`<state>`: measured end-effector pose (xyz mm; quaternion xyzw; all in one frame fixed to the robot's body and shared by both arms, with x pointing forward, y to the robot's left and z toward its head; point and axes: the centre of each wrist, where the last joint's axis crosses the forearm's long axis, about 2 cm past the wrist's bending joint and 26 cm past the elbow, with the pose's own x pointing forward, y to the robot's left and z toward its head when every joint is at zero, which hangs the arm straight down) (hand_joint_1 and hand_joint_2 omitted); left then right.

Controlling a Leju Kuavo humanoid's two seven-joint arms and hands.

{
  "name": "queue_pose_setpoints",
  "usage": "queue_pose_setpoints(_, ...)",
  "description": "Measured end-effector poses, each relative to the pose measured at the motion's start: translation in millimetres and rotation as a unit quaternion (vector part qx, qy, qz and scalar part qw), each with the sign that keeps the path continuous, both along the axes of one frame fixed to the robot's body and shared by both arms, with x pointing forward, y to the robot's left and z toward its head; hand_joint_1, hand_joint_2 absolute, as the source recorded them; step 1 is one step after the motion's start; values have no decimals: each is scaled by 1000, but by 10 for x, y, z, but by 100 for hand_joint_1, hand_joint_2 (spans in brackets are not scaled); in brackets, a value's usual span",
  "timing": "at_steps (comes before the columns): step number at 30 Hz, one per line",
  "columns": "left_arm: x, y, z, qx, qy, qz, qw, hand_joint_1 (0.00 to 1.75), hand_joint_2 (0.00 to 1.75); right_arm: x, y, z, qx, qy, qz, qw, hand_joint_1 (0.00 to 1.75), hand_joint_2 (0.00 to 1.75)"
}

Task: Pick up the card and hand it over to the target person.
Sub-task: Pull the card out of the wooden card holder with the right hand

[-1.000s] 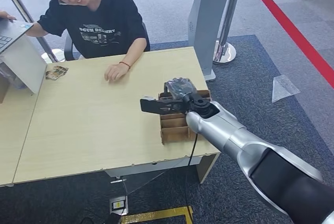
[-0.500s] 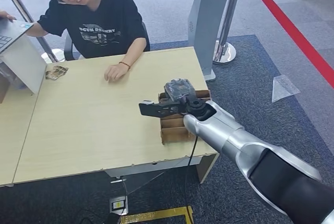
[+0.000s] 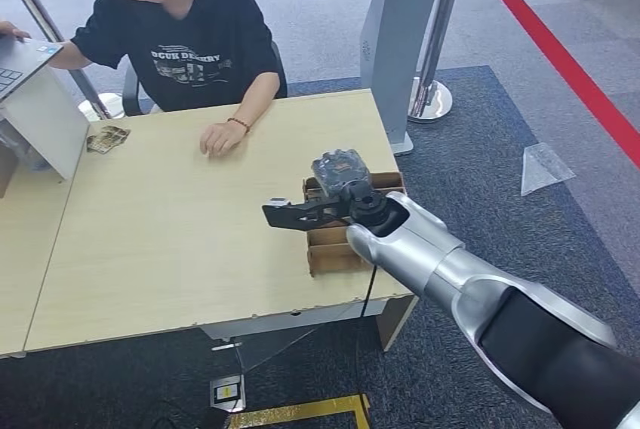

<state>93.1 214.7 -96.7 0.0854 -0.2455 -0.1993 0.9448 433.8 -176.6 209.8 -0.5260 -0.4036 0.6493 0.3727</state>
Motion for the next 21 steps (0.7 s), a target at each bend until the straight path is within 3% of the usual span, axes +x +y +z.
queue_pose_setpoints(5,32,17,4,1,-2,-13,1000,0,175,121,-128,257,9,27,51,998,175,175)
queue_pose_setpoints(12,106,107,5,-8,-10,-39,999,0,175,340,-405,911,14,72,157,985,175,175)
queue_pose_setpoints(21,84,67,6,-12,-8,-42,999,0,175,457,-608,1973,5,55,155,986,175,175)
